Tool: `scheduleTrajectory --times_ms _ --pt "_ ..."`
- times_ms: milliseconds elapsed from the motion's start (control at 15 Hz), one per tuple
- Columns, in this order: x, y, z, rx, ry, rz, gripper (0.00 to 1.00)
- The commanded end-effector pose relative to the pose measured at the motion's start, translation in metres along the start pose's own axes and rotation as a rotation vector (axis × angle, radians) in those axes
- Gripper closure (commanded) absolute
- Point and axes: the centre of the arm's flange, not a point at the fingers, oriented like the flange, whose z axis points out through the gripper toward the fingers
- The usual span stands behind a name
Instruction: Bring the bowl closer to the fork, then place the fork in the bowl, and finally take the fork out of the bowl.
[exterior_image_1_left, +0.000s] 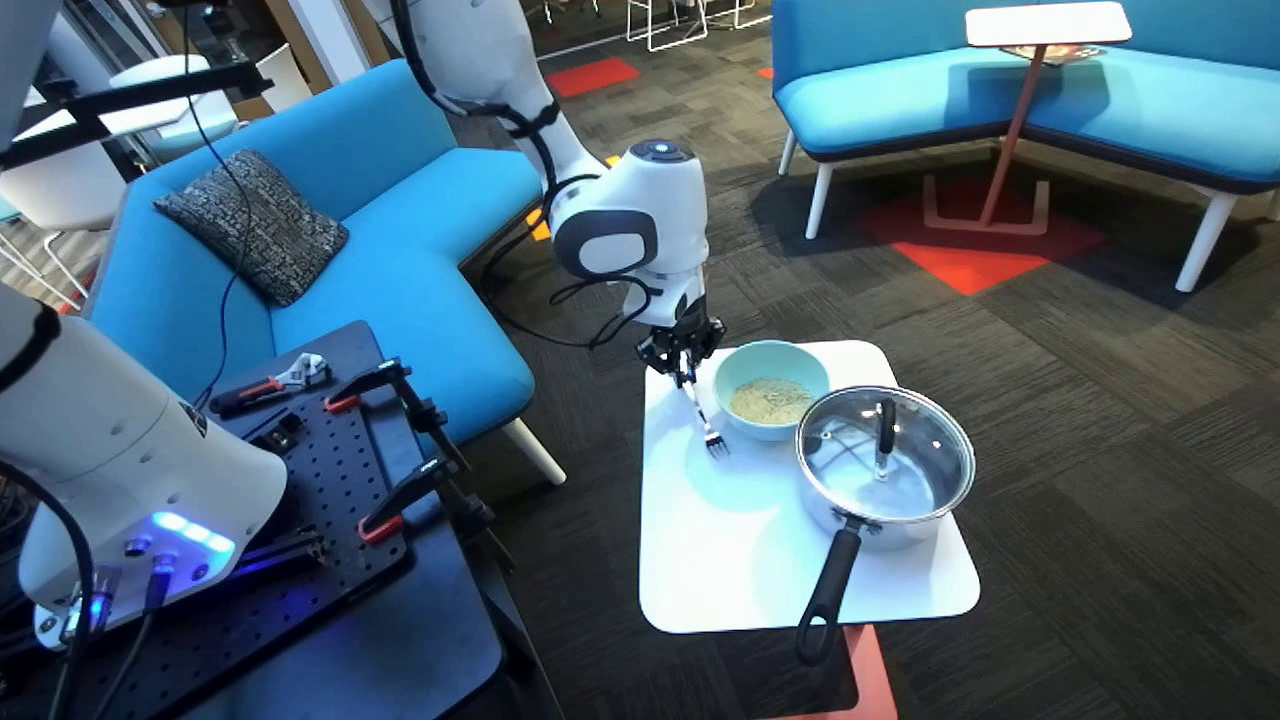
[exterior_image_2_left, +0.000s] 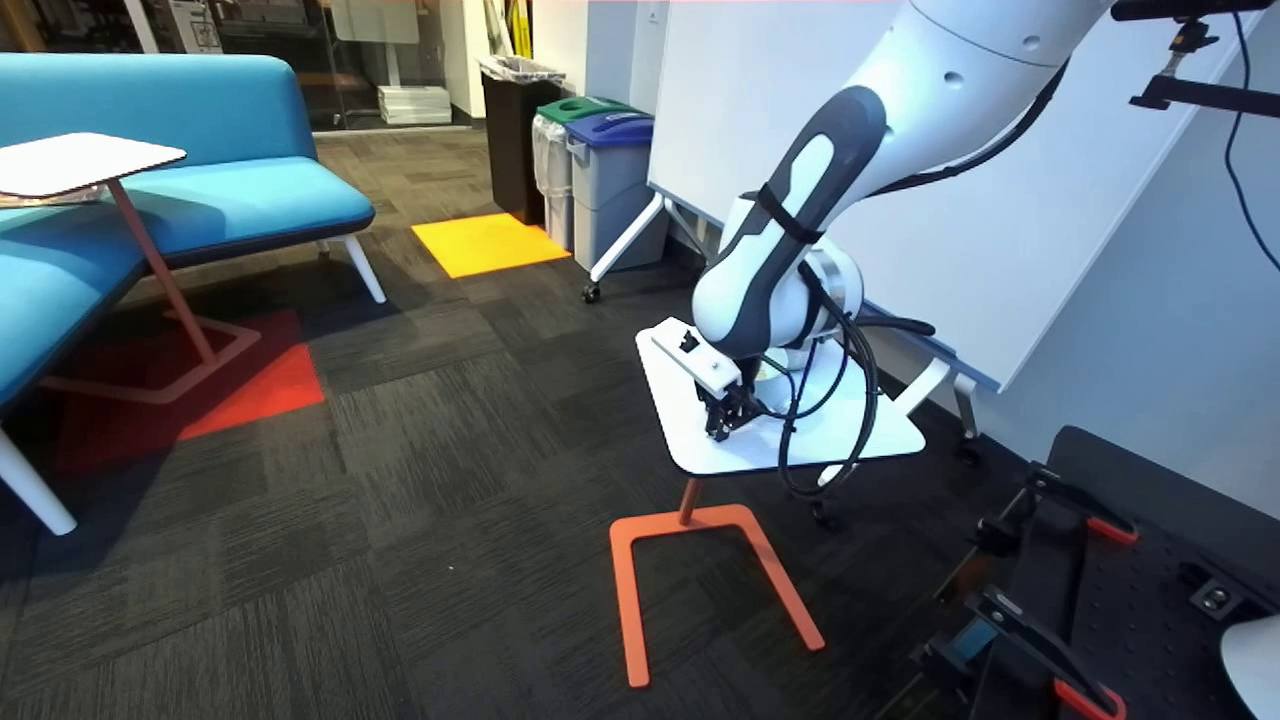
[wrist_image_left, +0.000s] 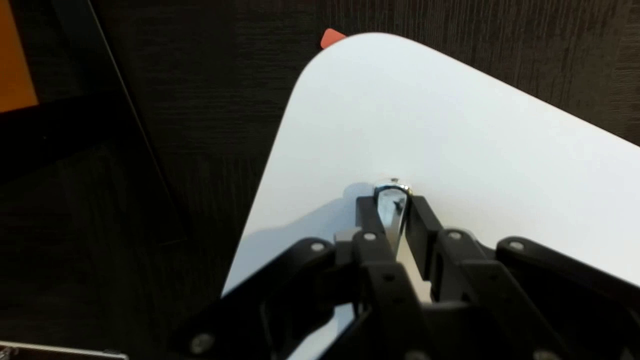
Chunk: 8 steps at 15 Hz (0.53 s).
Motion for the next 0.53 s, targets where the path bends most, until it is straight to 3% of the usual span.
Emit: scheduleTrajectory --times_ms 0,467 --pt "-0.005 0.01 -0.031 -0.036 -0.053 0.075 0.95" --pt "-0.012 0.029 -0.08 -0.024 -0.184 0.191 0.95"
